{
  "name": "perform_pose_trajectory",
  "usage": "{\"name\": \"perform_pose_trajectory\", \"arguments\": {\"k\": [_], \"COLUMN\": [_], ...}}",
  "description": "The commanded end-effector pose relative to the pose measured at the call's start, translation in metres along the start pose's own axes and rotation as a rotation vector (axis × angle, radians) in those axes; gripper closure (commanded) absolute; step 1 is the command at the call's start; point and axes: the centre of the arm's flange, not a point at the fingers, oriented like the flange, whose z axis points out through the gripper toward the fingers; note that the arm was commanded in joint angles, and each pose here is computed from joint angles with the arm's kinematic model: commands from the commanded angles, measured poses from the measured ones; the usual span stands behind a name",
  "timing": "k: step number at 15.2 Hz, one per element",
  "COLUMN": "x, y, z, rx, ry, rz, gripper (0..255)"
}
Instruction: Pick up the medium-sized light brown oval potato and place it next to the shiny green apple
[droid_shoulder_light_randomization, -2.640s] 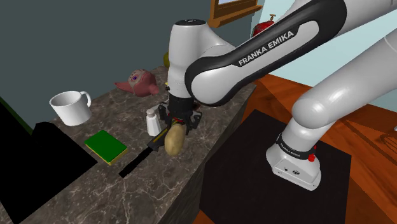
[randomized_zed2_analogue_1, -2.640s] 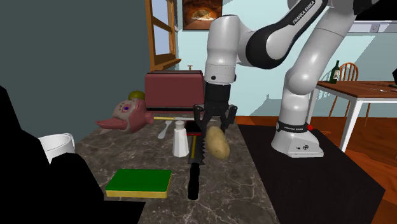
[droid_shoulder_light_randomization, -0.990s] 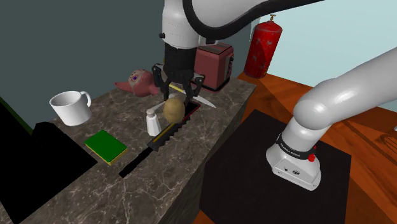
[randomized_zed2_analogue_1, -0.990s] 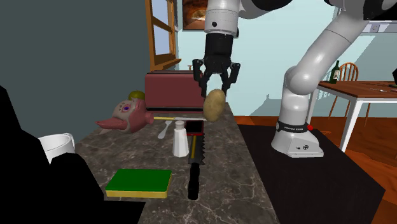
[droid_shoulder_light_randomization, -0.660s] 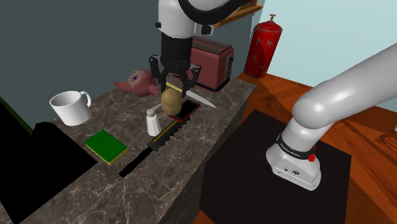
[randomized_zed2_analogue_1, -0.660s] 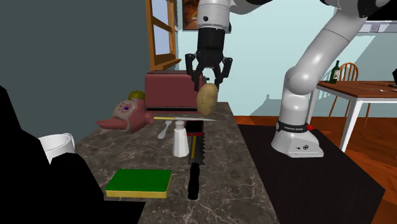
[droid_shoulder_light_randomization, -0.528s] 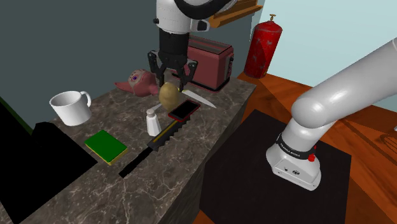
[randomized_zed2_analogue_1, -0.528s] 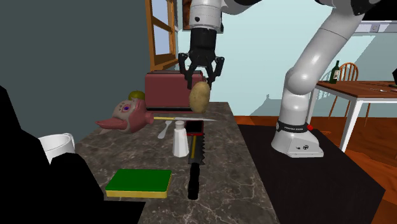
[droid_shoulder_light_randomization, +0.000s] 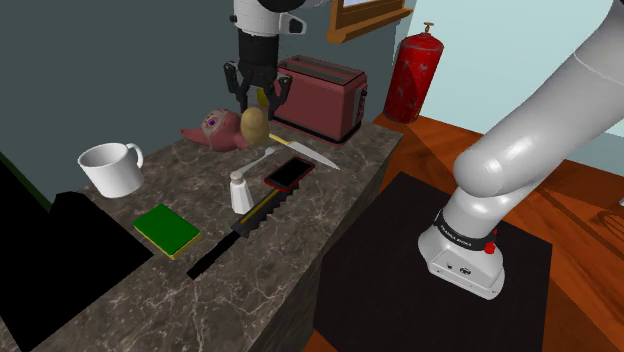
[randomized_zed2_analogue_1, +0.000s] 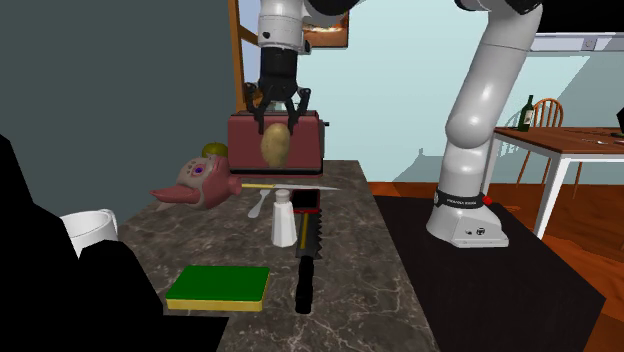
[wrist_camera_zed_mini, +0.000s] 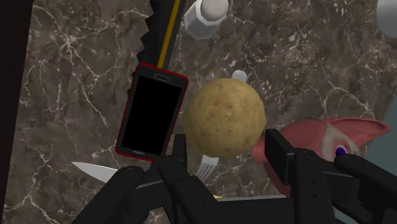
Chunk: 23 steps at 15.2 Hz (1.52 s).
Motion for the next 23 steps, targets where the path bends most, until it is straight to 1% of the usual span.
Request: {"name": "perform_pose_trajectory", "arguments": {"k": [1,21,23], "x": [0.026,0.246,0.25], "y": [-0.012,-0.158,-0.16], "z": [0.0,0.003,0.008], "rx": [0.0,0.0,0.0], "ry": [0.001,0.001,0.001], "rz": [-0.001,-0.001,-0.001], "gripper": [255,255,255]}}
